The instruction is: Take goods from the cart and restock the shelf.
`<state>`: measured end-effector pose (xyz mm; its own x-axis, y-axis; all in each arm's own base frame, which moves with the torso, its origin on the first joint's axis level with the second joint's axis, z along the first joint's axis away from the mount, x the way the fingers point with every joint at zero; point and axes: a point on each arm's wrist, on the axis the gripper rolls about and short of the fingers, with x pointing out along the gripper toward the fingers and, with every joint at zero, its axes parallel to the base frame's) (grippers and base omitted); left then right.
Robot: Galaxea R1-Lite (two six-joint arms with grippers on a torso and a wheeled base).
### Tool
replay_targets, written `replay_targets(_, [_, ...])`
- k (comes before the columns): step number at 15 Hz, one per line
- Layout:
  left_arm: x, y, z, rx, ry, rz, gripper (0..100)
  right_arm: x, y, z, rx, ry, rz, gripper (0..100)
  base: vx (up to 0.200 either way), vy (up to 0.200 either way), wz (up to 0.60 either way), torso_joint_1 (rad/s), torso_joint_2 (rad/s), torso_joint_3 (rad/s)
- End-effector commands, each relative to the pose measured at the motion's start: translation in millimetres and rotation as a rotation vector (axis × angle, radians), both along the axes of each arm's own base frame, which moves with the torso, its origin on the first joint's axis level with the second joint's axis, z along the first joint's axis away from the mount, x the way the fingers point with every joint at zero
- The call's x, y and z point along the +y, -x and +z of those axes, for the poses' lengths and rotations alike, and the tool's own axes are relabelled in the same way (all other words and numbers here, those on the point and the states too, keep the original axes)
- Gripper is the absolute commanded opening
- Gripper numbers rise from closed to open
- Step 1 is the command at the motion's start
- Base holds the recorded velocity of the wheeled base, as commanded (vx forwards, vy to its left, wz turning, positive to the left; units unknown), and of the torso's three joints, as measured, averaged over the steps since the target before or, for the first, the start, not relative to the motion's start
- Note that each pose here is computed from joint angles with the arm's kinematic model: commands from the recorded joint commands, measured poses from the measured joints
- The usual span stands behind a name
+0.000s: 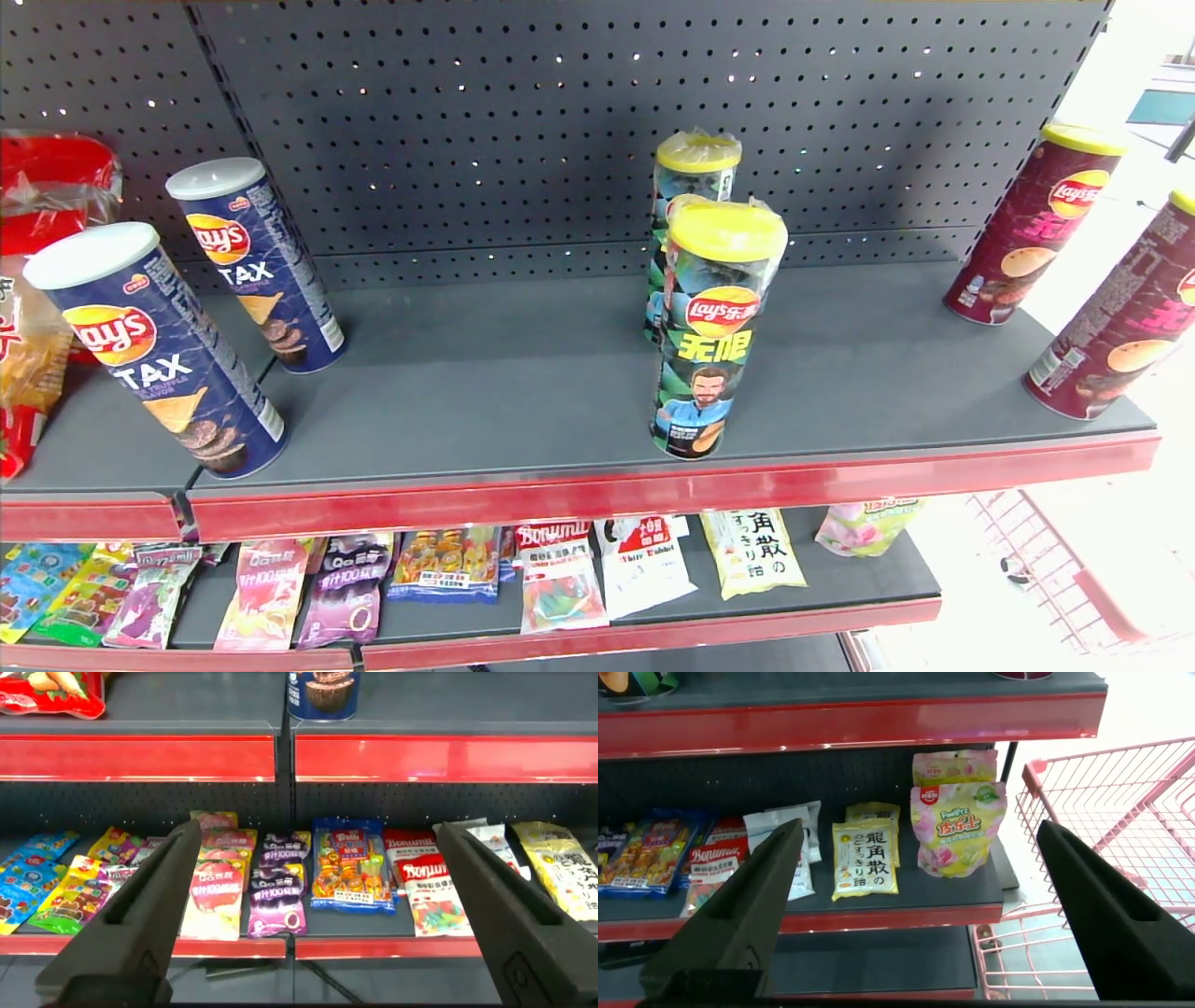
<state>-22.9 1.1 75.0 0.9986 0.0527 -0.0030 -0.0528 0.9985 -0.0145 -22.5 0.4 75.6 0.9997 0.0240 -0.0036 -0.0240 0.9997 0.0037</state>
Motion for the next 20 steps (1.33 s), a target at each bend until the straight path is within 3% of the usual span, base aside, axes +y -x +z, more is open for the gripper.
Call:
replay_targets(1, [0.0,0,0.0,0.002,-0.001,0.001,100,0,0,0,-0.001,-0.001,0.0,100,0.0,0.0,0.0,0.0,0.0,0.0])
replay_targets(14, [0.0,0,0.0,0.002,0.001,0.001,100,0,0,0,-0.005,-0.006,0.0,100,0.0,0.0,0.0,0.0,0.0,0.0])
replay_targets(15, [0.0,0,0.0,0.002,0.001,0.001,100,1,6,35,-0.086,-0.029,0.065,100,0.0,0.0,0.0,0.0,0.0,0.0])
replay_targets(16, [0.0,0,0.0,0.002,0.001,0.001,100,1,6,68,-0.09,-0.063,0.126,100,0.0,0.0,0.0,0.0,0.0,0.0])
replay_targets(17, [0.0,0,0.0,0.002,-0.001,0.001,100,2,-16,114,0.001,-0.075,0.151,100,0.0,0.0,0.0,0.0,0.0,0.0])
replay_targets(18, [0.0,0,0.0,0.002,0.001,0.001,100,4,-38,120,0.09,0.015,0.178,100,0.0,0.0,0.0,0.0,0.0,0.0])
replay_targets(20, [0.0,0,0.0,0.002,0.001,0.001,100,7,-75,117,0.263,0.027,0.194,100,0.0,0.0,0.0,0.0,0.0,0.0])
